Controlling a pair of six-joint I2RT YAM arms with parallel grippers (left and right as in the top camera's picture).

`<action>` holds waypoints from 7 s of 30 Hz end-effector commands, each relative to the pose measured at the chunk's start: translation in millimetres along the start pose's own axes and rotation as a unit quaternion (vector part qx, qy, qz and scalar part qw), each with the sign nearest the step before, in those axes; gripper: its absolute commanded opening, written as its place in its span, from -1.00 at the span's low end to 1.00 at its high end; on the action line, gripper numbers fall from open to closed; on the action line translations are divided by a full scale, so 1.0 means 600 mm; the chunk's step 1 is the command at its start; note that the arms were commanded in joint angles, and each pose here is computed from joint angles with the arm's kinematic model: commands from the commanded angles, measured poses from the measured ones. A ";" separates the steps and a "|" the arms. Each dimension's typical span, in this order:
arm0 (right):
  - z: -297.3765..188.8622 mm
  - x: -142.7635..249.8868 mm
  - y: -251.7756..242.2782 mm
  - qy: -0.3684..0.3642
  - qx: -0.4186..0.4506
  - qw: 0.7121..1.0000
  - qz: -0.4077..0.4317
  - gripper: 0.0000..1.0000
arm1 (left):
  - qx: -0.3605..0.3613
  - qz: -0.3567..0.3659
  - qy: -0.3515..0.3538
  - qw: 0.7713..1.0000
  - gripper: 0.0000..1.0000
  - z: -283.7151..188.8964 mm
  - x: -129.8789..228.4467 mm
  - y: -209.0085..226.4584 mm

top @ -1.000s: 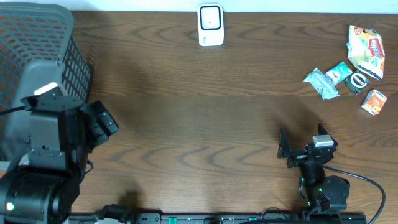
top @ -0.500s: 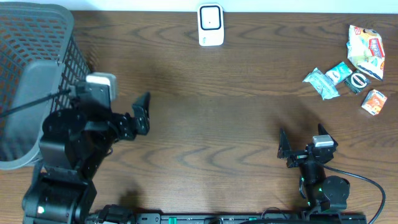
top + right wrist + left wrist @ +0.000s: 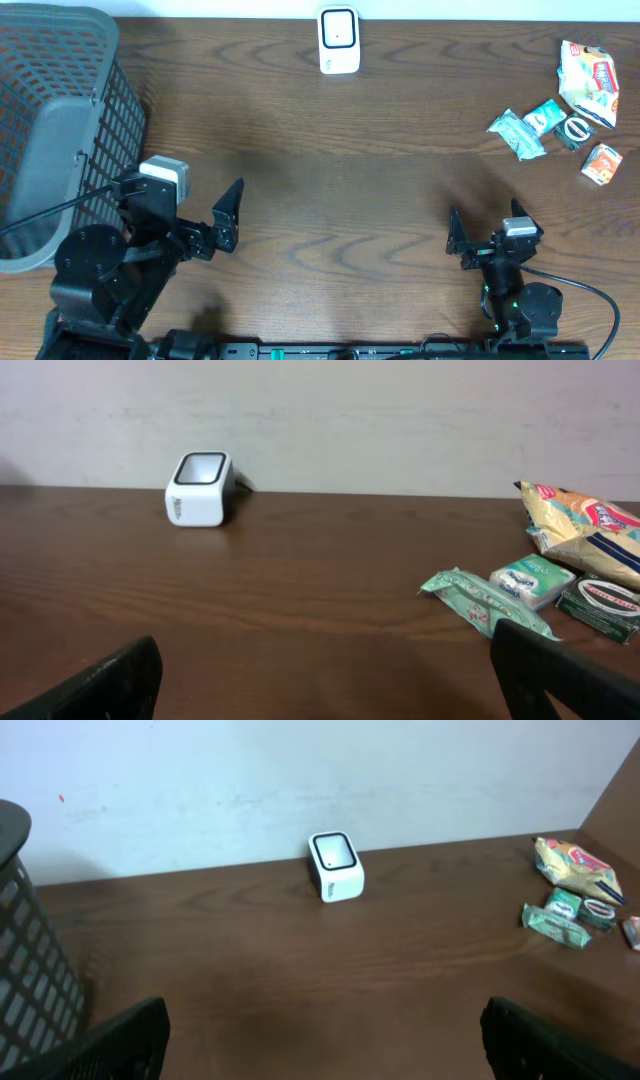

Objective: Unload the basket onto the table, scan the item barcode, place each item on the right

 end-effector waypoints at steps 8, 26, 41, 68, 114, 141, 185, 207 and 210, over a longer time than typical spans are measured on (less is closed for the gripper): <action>0.000 0.000 0.002 0.000 -0.001 1.000 0.008 0.99 | 0.091 0.033 -0.079 0.992 0.95 0.045 0.010 -0.022; 0.000 0.000 0.001 0.000 0.000 1.000 0.008 0.99 | 0.094 0.052 -0.198 0.974 0.96 0.036 0.056 0.008; 0.000 0.000 0.001 0.000 0.000 1.000 0.008 0.99 | 0.037 0.041 -0.241 0.969 0.96 0.035 0.095 0.055; 0.000 0.000 0.001 0.000 0.000 1.000 0.008 0.99 | 0.013 -0.020 -0.328 0.944 0.95 0.042 0.155 0.108; 0.000 0.000 0.001 0.000 0.000 1.000 0.008 0.98 | -0.079 -0.046 -0.111 0.990 0.95 0.107 0.303 0.169; 0.000 0.000 0.002 0.000 -0.001 1.000 0.008 0.98 | -0.133 -0.019 -0.123 0.983 0.95 0.096 0.293 0.206; 0.000 0.000 0.001 0.000 0.000 1.000 0.008 0.99 | -0.128 0.005 -0.119 0.985 0.95 0.097 0.293 0.203; 0.000 0.000 0.002 0.000 -0.001 1.000 0.008 0.98 | -0.129 0.005 -0.119 0.985 0.95 0.097 0.294 0.203; 0.000 0.000 0.002 0.000 -0.001 1.000 0.008 0.99 | -0.128 0.005 -0.119 0.985 0.95 0.097 0.293 0.203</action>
Point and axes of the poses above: each gripper's point midway between its finger pads, its own z axis out along the fingers, its own y axis along the line the jaws close on, x = y × z, the point moved 3 cm from there along -z, back along the fingers, and after that the axes turned 13 degrees about -z, right-handed, at the moved point
